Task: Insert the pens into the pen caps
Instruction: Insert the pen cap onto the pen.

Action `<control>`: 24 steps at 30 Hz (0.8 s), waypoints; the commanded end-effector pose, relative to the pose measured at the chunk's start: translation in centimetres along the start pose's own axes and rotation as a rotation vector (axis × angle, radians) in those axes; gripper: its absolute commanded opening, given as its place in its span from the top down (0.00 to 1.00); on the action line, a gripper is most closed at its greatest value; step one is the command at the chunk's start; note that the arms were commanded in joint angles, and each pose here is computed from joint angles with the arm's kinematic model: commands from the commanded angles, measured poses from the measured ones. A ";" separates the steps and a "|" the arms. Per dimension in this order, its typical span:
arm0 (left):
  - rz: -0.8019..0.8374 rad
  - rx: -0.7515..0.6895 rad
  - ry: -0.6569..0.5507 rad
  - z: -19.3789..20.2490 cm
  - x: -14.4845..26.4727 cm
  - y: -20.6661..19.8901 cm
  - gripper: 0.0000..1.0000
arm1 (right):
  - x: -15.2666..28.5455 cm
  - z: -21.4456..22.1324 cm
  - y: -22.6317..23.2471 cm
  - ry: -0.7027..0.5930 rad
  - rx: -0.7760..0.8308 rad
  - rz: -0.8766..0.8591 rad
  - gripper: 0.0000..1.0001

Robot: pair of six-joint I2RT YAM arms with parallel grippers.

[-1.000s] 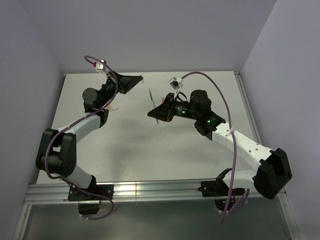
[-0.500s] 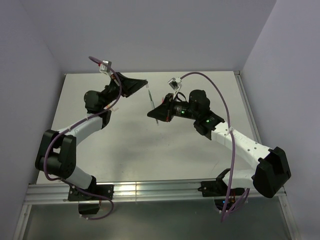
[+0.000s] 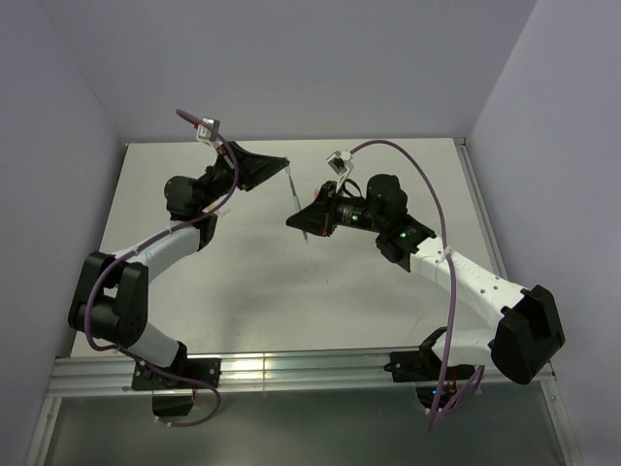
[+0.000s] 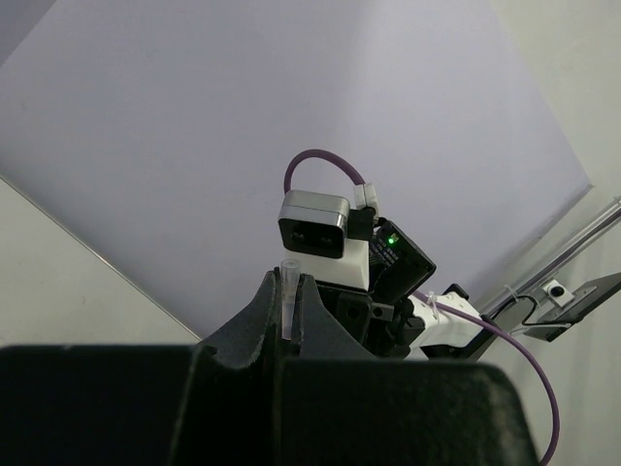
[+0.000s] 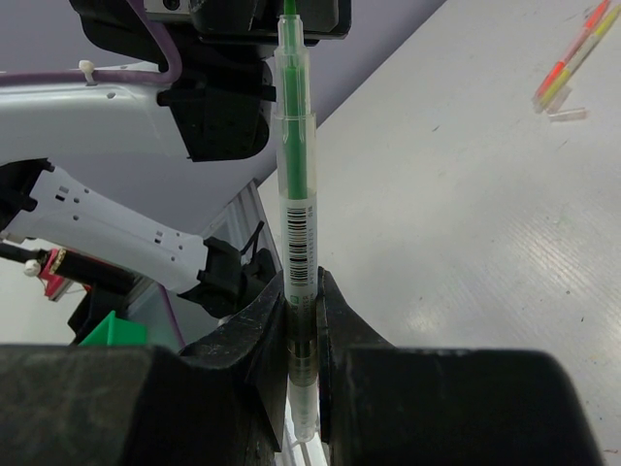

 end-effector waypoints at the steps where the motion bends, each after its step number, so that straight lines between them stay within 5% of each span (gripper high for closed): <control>1: 0.160 -0.154 0.008 -0.4 -0.3 -3.3 1.00 | 0.1 -1.2 1.1 -0.037 0.049 -0.031 1.00; 24: 0.178 -0.153 0.029 -0.2 -0.4 -3.4 1.00 | 0.2 -1.3 1.0 -0.045 0.048 -0.012 1.00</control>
Point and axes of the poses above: each gripper's point midway between its finger pads, its own x axis back along the fingers, its own y axis along the line the jaws close on, z = x × y, the point moved 8 cm from there along x, back along the fingers, and after that the axes turned 2 degrees about x, right-handed, at the moved point
